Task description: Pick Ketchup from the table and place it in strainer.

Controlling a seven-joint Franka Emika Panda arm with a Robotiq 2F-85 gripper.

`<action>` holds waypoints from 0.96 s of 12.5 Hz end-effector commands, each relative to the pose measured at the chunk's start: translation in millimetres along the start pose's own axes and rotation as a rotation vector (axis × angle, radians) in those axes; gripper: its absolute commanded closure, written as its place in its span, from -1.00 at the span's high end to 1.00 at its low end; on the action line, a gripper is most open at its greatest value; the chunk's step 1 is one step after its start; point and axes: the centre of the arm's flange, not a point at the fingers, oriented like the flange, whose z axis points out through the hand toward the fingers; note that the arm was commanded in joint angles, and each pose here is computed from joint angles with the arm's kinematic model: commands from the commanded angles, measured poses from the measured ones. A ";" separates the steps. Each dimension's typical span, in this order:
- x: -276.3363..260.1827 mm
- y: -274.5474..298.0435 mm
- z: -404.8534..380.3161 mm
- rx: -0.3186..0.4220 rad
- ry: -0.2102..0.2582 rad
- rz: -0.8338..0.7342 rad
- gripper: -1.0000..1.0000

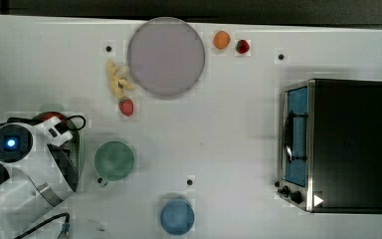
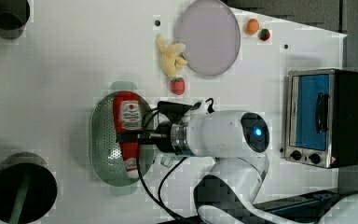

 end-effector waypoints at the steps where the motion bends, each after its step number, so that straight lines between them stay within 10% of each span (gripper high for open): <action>1: 4.3 -17.0 -15.5 0.036 0.053 0.036 1.00; 12: 58.6 70.6 -242.9 -0.111 0.245 0.364 1.00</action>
